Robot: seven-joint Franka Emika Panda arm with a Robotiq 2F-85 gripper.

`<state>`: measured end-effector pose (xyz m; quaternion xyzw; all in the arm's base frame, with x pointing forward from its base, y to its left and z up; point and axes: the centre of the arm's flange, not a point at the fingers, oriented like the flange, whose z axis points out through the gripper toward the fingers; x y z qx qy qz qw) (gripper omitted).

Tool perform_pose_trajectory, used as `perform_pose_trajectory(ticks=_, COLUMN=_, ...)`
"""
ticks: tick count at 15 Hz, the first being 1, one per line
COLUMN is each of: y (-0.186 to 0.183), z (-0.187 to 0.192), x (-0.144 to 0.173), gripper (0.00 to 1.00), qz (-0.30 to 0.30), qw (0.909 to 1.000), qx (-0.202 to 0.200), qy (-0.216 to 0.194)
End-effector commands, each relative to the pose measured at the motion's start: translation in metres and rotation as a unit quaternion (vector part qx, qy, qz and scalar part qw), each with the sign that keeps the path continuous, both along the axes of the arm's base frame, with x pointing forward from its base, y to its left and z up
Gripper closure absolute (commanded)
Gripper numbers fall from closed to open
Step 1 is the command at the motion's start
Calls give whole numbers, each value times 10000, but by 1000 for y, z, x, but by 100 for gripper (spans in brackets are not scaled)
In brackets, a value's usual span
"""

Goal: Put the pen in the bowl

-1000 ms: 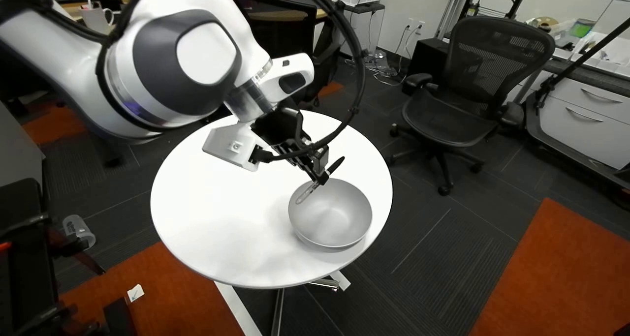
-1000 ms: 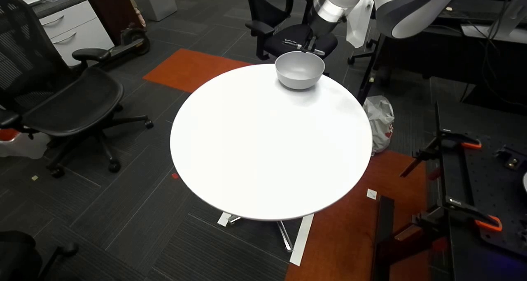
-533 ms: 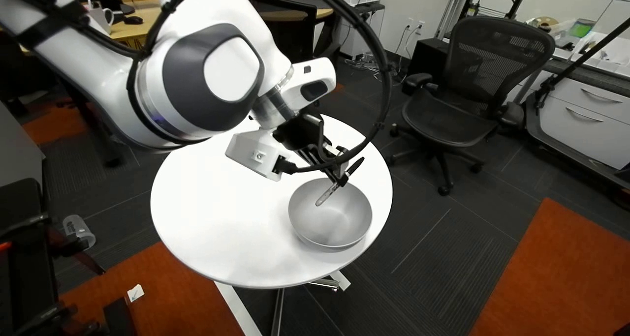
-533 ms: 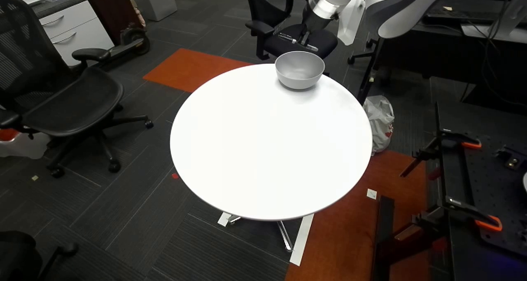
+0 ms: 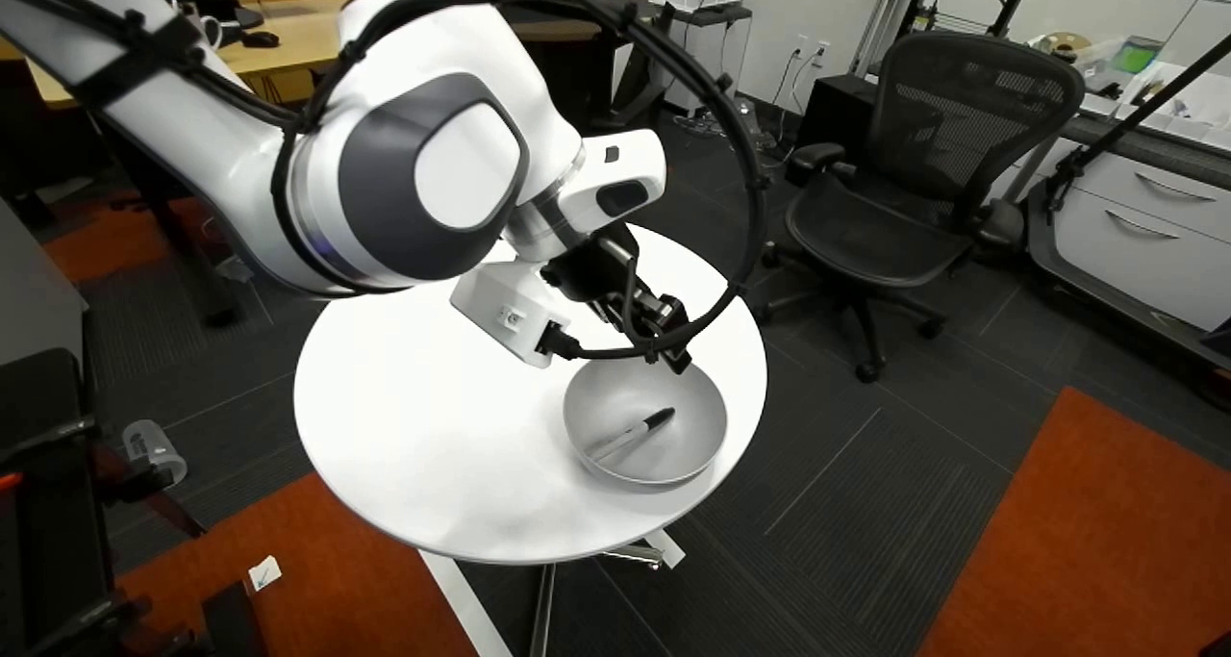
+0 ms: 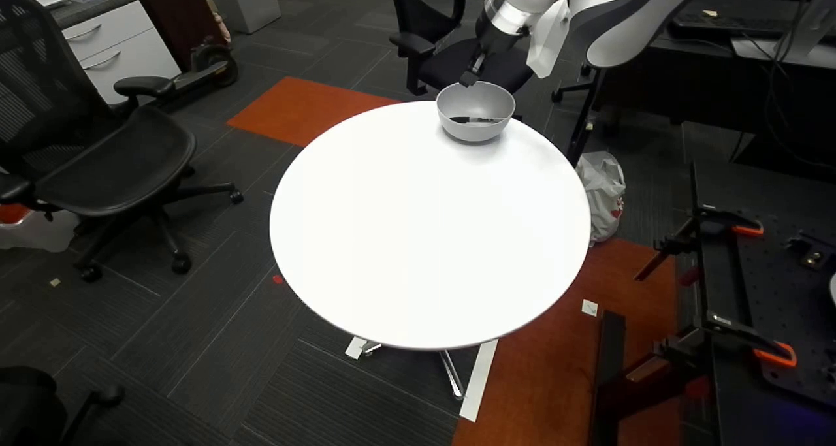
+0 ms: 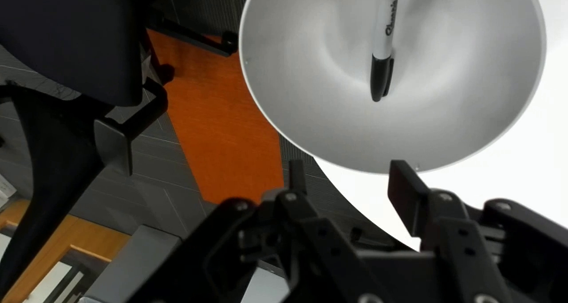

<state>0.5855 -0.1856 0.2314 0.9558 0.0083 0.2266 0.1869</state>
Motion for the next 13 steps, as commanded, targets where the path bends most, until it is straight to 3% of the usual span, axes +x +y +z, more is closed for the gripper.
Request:
perform_pose_trajectory(ticks=1, y=-5, z=10, x=3, gripper=16, qz=-7, qw=9999, qx=100, qy=-139)
perform_pose_trajectory(ticks=3, y=-6, z=11, x=3, gripper=2, qz=-29, qw=9999, qx=103, qy=-133)
perform_pose_trajectory(ticks=4, y=-6, z=11, x=2, gripper=0, qz=-32, qw=9998, qx=110, qy=-138)
perform_pose_trajectory(ticks=13, y=-4, z=1, x=1, gripper=0, qz=-39, qw=10000, qx=71, qy=-51)
